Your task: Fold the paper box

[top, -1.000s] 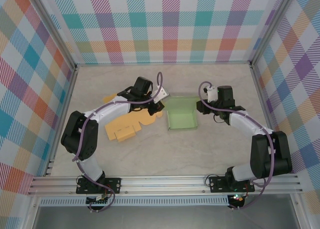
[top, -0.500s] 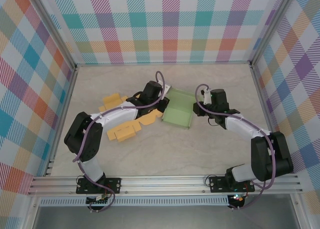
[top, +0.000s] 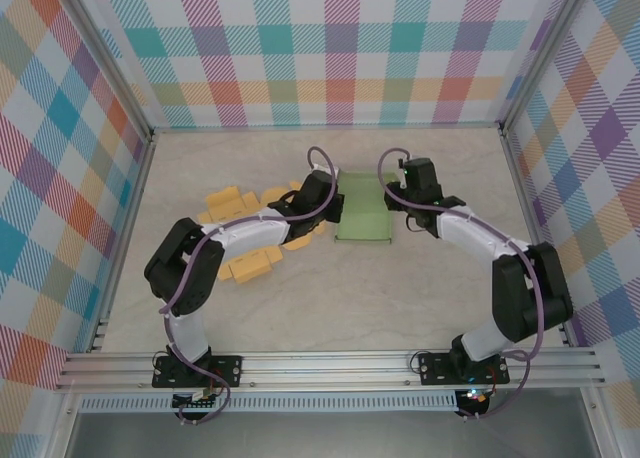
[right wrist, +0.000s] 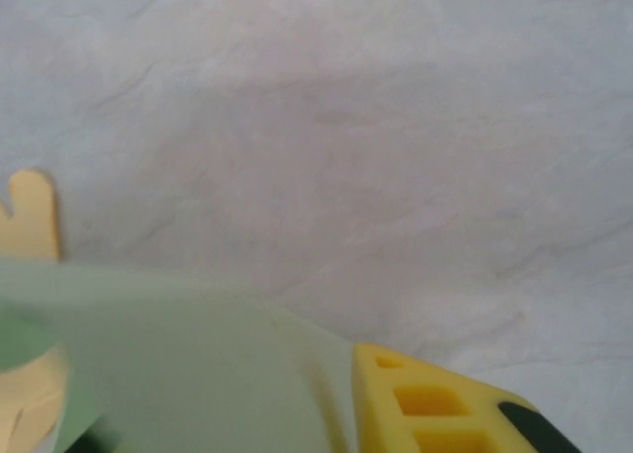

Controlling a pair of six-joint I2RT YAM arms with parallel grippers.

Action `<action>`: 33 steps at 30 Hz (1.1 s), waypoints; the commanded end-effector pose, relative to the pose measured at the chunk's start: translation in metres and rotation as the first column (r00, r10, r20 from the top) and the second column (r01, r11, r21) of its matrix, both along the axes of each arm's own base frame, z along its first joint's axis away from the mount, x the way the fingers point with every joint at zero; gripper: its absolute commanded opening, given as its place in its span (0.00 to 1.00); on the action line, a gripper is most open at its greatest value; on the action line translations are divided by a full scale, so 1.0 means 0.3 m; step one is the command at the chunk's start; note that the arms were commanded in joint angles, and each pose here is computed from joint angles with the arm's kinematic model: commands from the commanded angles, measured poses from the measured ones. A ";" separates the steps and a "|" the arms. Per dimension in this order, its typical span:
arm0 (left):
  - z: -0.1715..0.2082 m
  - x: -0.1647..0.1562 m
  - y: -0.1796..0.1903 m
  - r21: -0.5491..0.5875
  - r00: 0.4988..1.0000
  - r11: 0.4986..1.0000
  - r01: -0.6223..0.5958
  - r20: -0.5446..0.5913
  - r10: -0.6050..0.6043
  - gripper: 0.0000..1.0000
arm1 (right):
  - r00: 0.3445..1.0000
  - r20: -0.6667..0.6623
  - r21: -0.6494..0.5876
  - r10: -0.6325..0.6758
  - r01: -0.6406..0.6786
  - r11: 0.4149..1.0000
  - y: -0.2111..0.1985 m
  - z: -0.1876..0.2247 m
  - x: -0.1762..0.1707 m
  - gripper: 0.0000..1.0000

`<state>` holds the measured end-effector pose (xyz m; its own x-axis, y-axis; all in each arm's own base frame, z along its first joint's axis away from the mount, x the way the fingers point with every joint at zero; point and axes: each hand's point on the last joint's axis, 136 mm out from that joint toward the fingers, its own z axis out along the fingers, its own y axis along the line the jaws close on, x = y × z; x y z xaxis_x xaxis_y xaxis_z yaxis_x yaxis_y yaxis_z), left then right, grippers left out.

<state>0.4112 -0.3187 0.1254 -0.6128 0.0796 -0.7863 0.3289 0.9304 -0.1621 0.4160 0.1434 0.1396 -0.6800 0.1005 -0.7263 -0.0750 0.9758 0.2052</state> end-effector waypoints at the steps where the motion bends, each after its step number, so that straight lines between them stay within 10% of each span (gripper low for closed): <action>1: 0.079 0.051 -0.035 -0.076 0.994 0.994 -0.079 0.069 0.084 0.00 | 0.997 -0.006 -0.045 -0.078 0.077 0.996 -0.024 0.013 0.048 0.28; 18: 0.061 0.073 -0.031 -0.079 0.981 0.984 -0.159 0.100 0.167 0.00 | 0.994 -0.085 0.070 -0.072 0.078 0.994 0.022 -0.035 0.016 0.42; 23: 0.066 0.072 -0.014 -0.021 0.980 0.988 -0.153 0.127 0.154 0.00 | 0.997 -0.061 0.041 -0.051 0.054 0.998 -0.022 0.005 0.028 0.70; 33: 0.078 0.062 -0.041 0.091 0.984 0.996 -0.015 0.179 -0.001 0.00 | 0.972 0.096 0.052 0.216 -0.222 0.974 -0.079 0.075 0.142 0.76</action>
